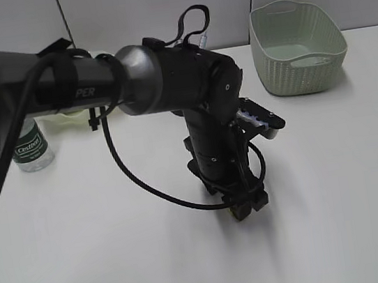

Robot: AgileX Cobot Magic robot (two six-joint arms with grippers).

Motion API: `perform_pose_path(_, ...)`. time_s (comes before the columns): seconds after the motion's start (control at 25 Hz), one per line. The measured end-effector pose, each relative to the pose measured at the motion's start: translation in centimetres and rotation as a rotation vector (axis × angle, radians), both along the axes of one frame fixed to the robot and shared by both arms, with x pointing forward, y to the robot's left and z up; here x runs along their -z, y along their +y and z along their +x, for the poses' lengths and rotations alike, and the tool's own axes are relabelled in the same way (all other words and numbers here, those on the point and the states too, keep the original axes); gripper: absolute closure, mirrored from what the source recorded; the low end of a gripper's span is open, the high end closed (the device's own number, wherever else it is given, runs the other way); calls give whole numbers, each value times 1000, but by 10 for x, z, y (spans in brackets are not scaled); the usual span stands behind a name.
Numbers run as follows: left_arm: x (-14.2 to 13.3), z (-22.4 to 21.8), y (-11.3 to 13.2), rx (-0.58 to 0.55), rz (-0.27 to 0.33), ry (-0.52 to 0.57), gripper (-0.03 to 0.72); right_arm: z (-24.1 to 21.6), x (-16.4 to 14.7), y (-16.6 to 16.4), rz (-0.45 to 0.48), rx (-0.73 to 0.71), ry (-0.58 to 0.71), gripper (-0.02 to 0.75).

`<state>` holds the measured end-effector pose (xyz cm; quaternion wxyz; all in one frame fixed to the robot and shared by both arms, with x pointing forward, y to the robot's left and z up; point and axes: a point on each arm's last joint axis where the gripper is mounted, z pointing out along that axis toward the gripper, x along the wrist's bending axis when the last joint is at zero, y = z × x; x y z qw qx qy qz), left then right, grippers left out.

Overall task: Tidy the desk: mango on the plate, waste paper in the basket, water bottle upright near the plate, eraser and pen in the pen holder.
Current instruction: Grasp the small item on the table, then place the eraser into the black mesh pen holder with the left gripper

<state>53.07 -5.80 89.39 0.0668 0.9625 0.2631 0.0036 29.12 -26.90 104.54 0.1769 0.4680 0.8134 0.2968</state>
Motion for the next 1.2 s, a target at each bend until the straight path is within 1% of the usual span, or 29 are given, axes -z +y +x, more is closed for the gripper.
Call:
perform_pose_path(0.16,2,0,-1,7,8,-7,219,0,0,0,0,0,0,174)
perform_pose_path(0.24,3,1,-1,7,14,-10,255,0,0,0,0,0,0,174)
perform_pose_path(0.32,3,2,0,10,21,-20,318,0,0,0,0,0,0,174)
perform_pose_path(0.44,3,4,0,14,28,-32,451,0,0,0,0,0,0,174)
perform_pose_path(0.48,2,4,0,13,29,-32,476,0,0,0,0,0,0,174)
perform_pose_path(0.84,-2,2,3,18,51,-23,483,0,0,0,0,0,0,204)
perform_pose_path(0.92,-13,3,5,18,50,-45,483,0,0,0,0,1,0,206)
perform_pose_path(1.0,-34,11,7,4,31,-90,484,0,0,0,0,1,0,207)
perform_pose_path(1.08,-61,24,11,-29,-21,-145,484,0,0,0,0,1,0,207)
perform_pose_path(1.2,-103,49,20,-99,-117,-236,484,0,0,0,0,1,0,207)
